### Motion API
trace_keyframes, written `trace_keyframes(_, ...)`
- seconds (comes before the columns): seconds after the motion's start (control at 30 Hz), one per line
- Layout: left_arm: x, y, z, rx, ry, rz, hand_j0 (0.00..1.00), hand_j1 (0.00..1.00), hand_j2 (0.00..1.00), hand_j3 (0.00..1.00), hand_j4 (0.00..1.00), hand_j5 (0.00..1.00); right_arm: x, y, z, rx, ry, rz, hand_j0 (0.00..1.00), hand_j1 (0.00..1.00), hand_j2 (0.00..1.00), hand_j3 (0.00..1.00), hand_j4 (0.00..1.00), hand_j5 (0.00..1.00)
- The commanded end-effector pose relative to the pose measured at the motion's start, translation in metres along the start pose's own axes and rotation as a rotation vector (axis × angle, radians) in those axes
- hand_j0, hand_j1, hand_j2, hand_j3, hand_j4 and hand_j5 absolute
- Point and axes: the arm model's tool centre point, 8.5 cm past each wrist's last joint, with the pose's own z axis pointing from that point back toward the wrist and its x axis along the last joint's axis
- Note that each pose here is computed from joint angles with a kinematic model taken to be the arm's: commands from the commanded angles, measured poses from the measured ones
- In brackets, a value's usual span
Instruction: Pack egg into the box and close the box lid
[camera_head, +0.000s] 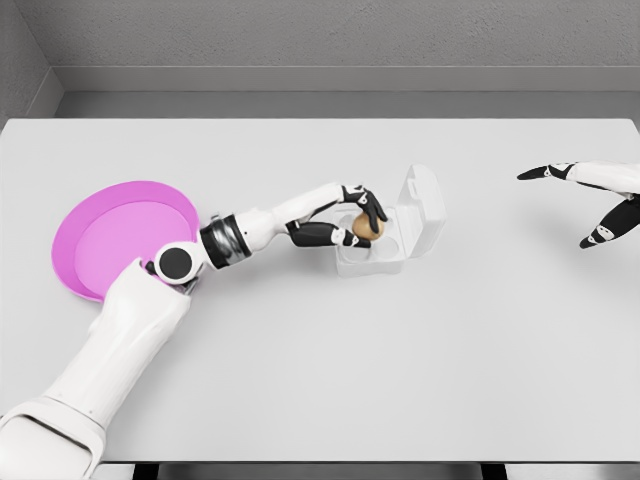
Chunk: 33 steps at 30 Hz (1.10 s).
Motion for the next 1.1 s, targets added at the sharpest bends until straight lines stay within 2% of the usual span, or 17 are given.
trace_keyframes(0.0, 0.000, 0.001, 0.001, 0.009, -0.003, 0.008, 0.35, 0.35, 0.35, 0.35, 0.35, 0.35, 0.000, -0.001, 0.001, -0.003, 0.000, -0.004, 1.00, 1.00, 1.00, 1.00, 1.00, 1.00)
trace_keyframes(0.77, -0.012, 0.001, 0.004, 0.064, -0.001, 0.099, 0.37, 0.37, 0.37, 0.37, 0.37, 0.37, 0.001, 0.000, 0.000, -0.003, -0.003, -0.004, 1.00, 1.00, 1.00, 1.00, 1.00, 1.00)
trace_keyframes(1.07, -0.014, -0.005, 0.006, 0.061, 0.006, 0.107, 0.37, 0.37, 0.37, 0.37, 0.37, 0.37, 0.001, 0.000, 0.000, -0.003, -0.003, -0.004, 1.00, 1.00, 1.00, 1.00, 1.00, 1.00)
